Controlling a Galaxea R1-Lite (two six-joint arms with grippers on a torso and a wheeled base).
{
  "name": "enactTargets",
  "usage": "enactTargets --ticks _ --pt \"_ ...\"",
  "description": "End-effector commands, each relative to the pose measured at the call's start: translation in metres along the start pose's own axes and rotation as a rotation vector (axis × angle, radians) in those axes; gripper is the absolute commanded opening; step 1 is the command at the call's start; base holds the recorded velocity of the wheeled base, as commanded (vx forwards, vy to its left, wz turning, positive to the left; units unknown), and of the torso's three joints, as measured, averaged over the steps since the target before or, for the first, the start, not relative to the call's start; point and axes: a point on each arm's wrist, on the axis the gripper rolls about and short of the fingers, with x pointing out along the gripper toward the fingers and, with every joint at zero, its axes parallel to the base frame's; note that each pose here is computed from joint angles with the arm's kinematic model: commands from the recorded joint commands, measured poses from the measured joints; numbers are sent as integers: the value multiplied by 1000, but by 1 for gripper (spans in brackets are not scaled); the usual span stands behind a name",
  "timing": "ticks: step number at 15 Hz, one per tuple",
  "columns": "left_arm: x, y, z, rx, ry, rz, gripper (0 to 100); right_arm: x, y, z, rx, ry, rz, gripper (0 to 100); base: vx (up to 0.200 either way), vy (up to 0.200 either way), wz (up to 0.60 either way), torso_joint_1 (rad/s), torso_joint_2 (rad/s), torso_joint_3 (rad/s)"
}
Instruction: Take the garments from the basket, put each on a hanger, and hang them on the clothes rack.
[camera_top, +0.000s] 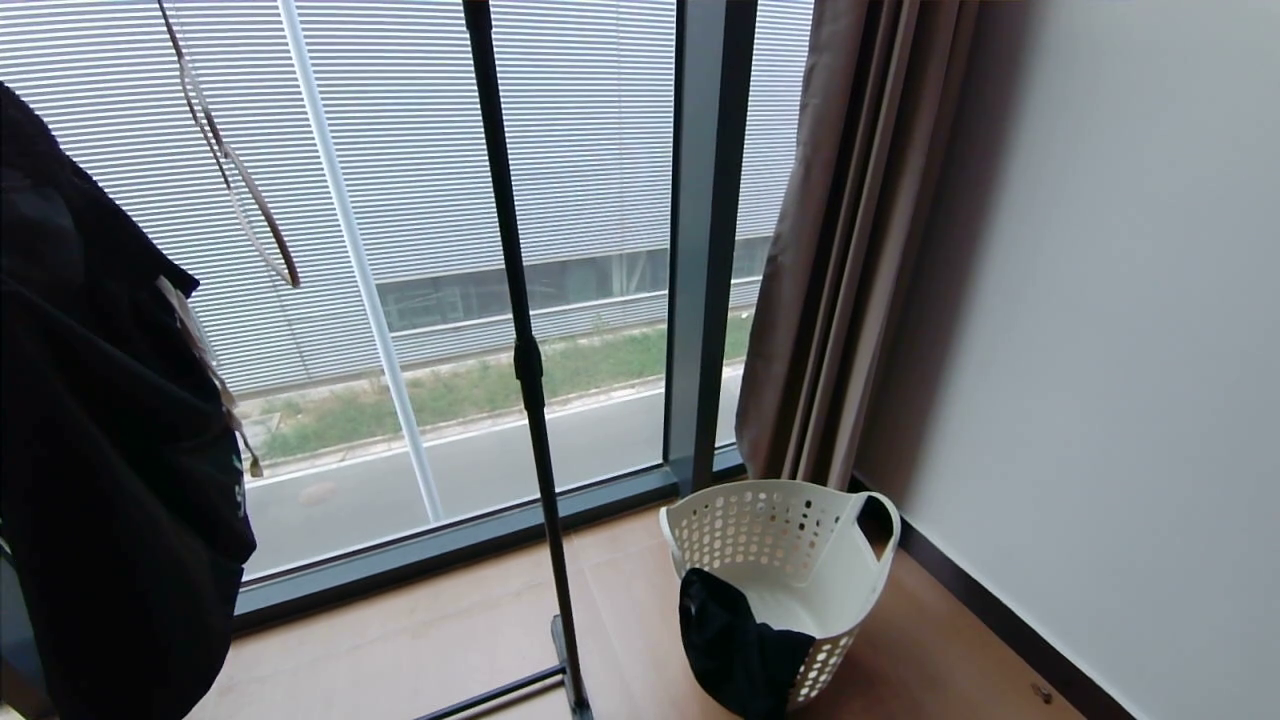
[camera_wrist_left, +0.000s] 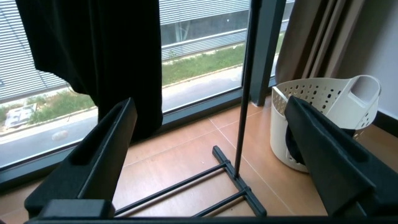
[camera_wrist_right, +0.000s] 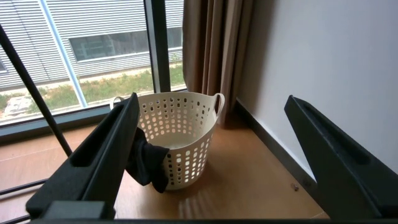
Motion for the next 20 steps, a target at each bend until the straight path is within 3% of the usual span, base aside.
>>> enactTargets --ticks 1,20 --pt "0 0 0 1 -1 -1 100 0 0 0 0 1 1 100 0 0 0 0 0 0" --pt "0 0 0 1 -3 -14 100 0 0 0 0 1 1 100 0 0 0 0 0 0"
